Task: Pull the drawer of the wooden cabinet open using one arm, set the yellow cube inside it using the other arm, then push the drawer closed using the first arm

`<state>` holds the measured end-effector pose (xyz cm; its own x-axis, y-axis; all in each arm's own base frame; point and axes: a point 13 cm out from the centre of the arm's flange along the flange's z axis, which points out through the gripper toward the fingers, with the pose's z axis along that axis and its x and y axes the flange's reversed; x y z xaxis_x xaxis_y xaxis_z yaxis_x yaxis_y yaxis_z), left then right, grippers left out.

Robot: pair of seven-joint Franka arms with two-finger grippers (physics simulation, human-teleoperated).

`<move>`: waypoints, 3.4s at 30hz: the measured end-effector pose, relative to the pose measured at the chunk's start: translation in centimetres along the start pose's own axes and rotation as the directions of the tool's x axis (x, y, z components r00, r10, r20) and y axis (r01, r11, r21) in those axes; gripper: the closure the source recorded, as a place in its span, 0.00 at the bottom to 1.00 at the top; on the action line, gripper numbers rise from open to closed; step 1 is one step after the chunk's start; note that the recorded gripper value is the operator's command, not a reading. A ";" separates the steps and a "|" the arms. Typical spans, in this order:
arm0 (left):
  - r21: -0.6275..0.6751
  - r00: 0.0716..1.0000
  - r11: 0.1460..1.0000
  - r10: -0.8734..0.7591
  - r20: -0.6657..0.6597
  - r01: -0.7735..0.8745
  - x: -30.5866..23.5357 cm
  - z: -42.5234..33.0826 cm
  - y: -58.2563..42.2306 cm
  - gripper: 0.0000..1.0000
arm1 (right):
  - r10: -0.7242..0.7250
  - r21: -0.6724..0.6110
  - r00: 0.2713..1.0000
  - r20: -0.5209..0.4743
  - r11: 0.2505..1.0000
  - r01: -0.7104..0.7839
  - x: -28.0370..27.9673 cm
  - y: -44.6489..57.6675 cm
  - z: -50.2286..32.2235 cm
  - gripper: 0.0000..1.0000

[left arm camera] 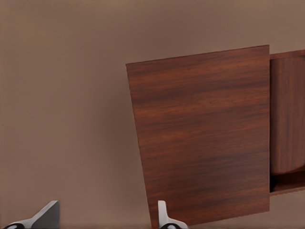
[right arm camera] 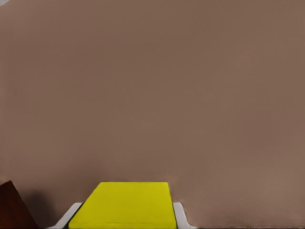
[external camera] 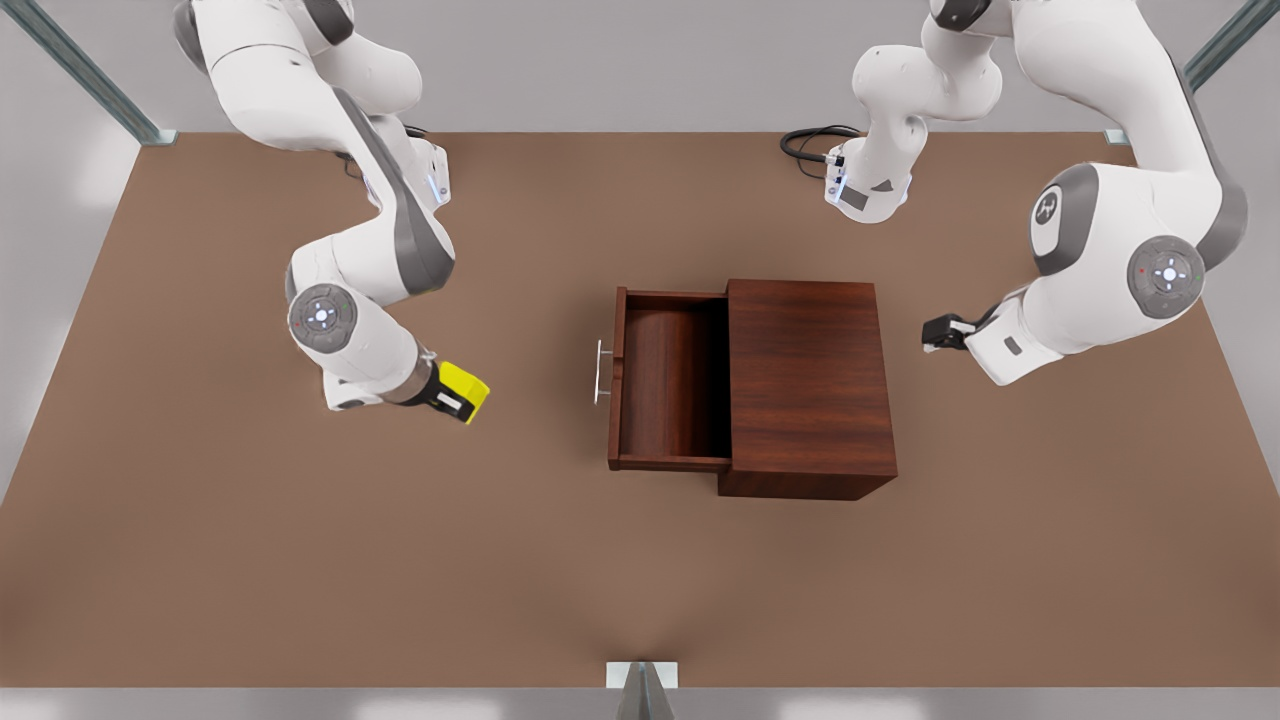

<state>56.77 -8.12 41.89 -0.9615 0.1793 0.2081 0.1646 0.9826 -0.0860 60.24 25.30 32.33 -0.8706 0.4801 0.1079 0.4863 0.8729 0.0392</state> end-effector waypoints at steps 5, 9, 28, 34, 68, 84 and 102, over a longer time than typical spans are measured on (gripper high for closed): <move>-0.005 1.000 1.000 -0.015 0.012 0.015 0.1 0.1 1.0 0.00 | 0.033 0.007 0.999 -0.042 0.999 -0.033 6.3 8.1 1.4 0.30; -0.006 0.999 1.000 -0.021 0.041 0.021 1.2 -1.6 1.5 0.00 | 0.094 0.010 0.994 -0.056 0.996 -0.094 10.3 12.4 2.1 0.30; -0.005 0.999 1.000 -0.016 0.037 0.016 1.7 -1.6 0.9 0.00 | 0.442 -0.024 0.896 -0.049 0.896 -0.444 19.4 22.2 7.5 0.00; -0.050 0.980 0.986 0.162 0.117 -0.158 -1.2 -4.1 -13.0 0.00 | 0.663 -0.053 0.748 -0.004 0.747 -0.663 0.8 11.0 -1.9 0.00; 0.043 0.743 0.972 -0.206 0.637 0.232 -10.2 27.9 -57.6 0.00 | -0.035 0.183 0.997 -0.066 0.982 0.046 -10.3 -16.5 -5.1 0.00; -0.081 0.767 0.934 -0.233 0.597 0.347 -8.7 29.1 -53.2 0.00 | -0.162 0.176 0.982 -0.093 0.969 0.176 -10.1 -16.4 -5.1 0.00; -0.117 0.819 0.890 -0.344 0.459 0.440 -6.9 29.0 -41.6 0.00 | -0.215 0.172 0.971 -0.103 0.958 0.230 -10.1 -16.4 -5.1 0.00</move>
<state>50.21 -51.64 15.73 -0.9452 -0.2139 -0.2469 -0.2508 0.9594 0.1292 61.40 5.68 35.63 -0.9423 0.2696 0.1984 0.2523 0.9615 -0.1087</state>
